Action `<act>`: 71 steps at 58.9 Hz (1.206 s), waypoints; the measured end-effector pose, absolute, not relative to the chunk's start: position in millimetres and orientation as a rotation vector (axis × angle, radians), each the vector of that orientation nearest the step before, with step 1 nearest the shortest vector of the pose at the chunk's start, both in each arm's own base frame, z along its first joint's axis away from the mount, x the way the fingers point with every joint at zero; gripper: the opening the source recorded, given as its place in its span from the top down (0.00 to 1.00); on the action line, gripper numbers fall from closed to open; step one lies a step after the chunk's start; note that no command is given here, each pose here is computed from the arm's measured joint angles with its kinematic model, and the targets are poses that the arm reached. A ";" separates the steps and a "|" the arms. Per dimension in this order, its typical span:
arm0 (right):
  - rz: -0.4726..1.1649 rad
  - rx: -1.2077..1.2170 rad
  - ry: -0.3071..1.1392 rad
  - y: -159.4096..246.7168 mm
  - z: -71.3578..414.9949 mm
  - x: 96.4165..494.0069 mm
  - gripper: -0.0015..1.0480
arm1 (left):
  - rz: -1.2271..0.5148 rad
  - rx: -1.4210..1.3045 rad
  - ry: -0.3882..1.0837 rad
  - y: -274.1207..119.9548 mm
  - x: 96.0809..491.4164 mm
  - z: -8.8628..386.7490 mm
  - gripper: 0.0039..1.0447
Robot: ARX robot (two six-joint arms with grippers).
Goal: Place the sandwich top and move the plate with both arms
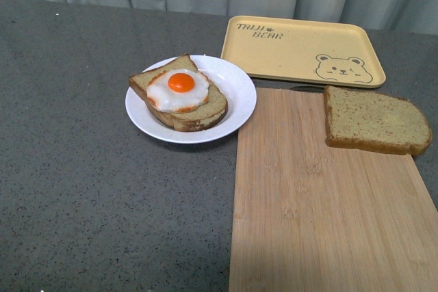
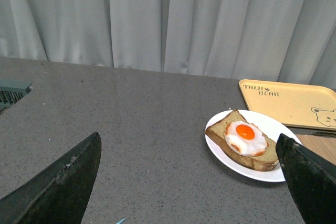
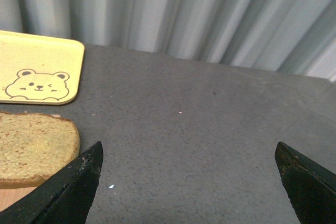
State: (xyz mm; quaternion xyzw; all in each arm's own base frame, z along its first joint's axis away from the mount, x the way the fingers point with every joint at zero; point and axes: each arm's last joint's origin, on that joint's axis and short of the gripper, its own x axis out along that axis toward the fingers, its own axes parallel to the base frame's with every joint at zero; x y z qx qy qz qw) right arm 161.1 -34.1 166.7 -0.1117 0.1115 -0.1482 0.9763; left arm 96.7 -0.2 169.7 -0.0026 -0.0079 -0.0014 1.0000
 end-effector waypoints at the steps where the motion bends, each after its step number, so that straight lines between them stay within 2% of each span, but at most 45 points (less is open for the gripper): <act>1: -0.291 -0.220 0.233 -35.7 166.6 164.5 0.09 | -0.002 -0.005 -0.016 -0.2 96.7 169.7 0.06; 13: -0.118 -0.004 0.539 -65.9 141.9 233.7 0.09 | -0.003 -0.005 -0.016 -0.2 96.7 169.7 0.06; 20: -0.054 0.140 0.657 -77.8 128.9 263.7 0.09 | -0.002 -0.005 -0.016 -0.2 96.7 169.7 0.06; 33: 0.055 0.392 0.812 -85.7 102.2 312.6 0.09 | -0.002 -0.005 -0.016 -0.2 96.7 169.7 0.06; 60: 0.130 0.667 1.001 -57.2 67.7 365.2 0.09 | -0.002 -0.005 -0.016 -0.2 96.7 169.7 0.06; 63: 0.105 0.669 1.037 -53.6 63.4 370.2 0.17 | -0.002 -0.005 -0.016 -0.2 96.7 169.7 0.06; 71: 0.062 0.665 1.076 -53.0 58.6 373.2 0.46 | -0.002 -0.005 -0.016 -0.2 96.7 169.7 0.06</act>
